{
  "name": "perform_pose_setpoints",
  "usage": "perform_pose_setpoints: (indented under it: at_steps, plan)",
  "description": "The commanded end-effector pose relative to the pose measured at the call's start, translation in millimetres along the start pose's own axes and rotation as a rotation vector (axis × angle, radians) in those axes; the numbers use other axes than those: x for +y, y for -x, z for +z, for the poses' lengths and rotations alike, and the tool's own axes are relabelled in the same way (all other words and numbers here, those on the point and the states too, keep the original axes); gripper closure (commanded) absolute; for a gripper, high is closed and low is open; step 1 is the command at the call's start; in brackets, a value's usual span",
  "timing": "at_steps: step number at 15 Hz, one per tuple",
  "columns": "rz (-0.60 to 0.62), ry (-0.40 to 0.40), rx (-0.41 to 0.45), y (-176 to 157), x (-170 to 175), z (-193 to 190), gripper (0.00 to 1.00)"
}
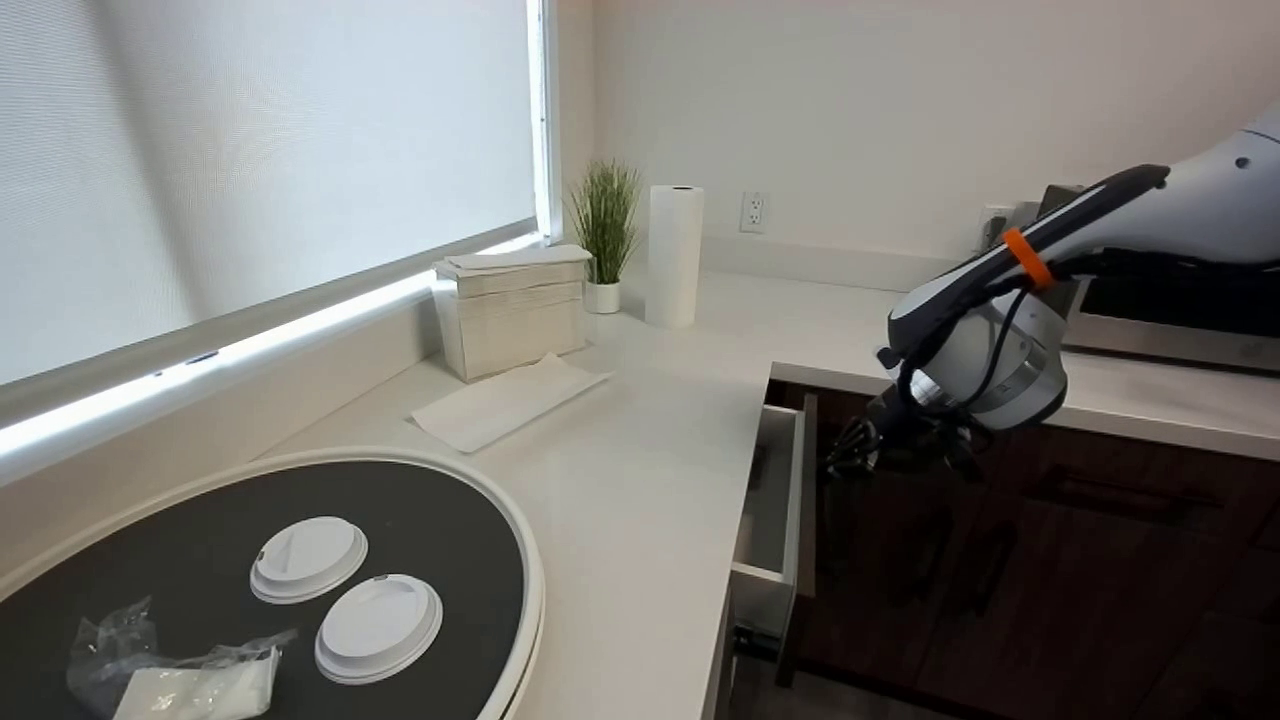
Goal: Close the open drawer fully
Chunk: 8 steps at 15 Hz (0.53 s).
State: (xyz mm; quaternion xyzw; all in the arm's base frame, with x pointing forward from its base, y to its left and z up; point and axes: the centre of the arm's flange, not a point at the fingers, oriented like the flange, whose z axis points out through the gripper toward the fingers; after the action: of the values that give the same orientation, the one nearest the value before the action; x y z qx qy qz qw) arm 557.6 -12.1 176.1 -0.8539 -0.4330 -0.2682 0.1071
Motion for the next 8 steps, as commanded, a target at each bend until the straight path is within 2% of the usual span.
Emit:
perform_pose_setpoints:
  at_steps: [1,8]
  plan:
    - [-0.025,0.008,0.075,-6.5,8.8,24.6,1.00]
    - [-0.111,-0.033,0.166,-21.0,11.6,51.4,1.00]
